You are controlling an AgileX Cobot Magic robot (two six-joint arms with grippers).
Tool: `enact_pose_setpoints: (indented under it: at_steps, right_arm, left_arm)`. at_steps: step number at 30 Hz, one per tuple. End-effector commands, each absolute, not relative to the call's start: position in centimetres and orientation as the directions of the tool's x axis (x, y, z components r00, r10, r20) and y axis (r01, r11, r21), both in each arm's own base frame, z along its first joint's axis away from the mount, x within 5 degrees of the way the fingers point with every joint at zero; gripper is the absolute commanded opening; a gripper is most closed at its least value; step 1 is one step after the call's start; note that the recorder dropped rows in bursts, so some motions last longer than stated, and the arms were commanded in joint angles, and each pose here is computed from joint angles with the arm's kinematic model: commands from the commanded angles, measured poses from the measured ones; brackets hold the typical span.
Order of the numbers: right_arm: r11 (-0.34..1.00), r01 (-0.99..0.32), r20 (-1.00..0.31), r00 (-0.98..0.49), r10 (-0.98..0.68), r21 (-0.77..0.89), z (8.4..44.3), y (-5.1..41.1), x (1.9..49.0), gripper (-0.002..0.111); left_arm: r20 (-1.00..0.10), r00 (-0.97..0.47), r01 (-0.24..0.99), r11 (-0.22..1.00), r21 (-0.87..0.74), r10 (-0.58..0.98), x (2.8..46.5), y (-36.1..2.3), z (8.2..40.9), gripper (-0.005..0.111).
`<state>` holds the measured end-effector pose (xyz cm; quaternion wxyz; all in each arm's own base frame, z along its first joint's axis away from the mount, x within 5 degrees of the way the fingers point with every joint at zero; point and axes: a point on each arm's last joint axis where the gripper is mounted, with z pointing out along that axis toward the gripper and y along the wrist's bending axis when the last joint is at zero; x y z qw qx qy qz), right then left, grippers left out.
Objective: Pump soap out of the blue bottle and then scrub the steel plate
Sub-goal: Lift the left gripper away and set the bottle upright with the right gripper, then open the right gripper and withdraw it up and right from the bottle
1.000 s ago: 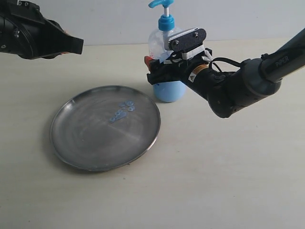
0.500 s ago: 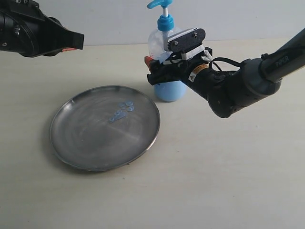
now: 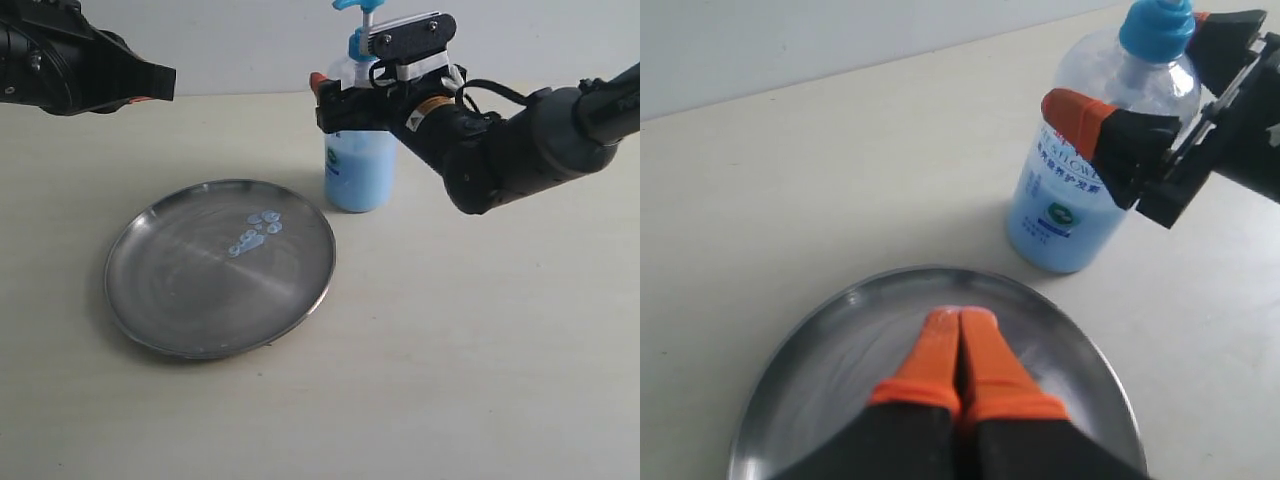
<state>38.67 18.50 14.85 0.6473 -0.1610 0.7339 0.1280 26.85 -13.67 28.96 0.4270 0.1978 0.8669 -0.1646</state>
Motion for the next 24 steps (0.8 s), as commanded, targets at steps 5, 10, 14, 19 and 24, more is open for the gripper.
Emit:
enact_pose_setpoints:
  at_steps: [5,10,14,19,24]
  right_arm:
    - [0.917,-0.399,-0.992,-0.109,-0.06,-0.011,19.4,18.1,38.0,0.102]
    - [0.914,-0.406,-0.978,-0.185,-0.091,-0.008,20.3,17.9,37.5,0.102]
    - [0.909,-0.416,-0.958,-0.254,-0.13,-0.013,21.2,17.7,36.8,0.102]
    - [0.901,-0.431,-0.951,-0.26,-0.17,-0.044,23.7,17.2,35.8,0.102]
    - [0.894,-0.447,-0.902,-0.371,-0.221,-0.036,24.9,16.6,34.2,0.102]
  left_arm:
    - [-0.814,-0.55,0.475,0.871,-0.122,0.186,26.8,-13.5,29.2,0.0]
    - [-0.813,-0.551,0.476,0.871,-0.123,0.186,26.8,-13.5,29.2,0.0]
    - [-0.813,-0.551,0.476,0.871,-0.123,0.186,26.8,-13.5,29.2,0.0]
    - [-0.813,-0.55,0.477,0.871,-0.121,0.189,26.8,-13.5,29.2,0.0]
    - [-0.814,-0.548,0.48,0.87,-0.117,0.193,26.8,-13.5,29.2,0.0]
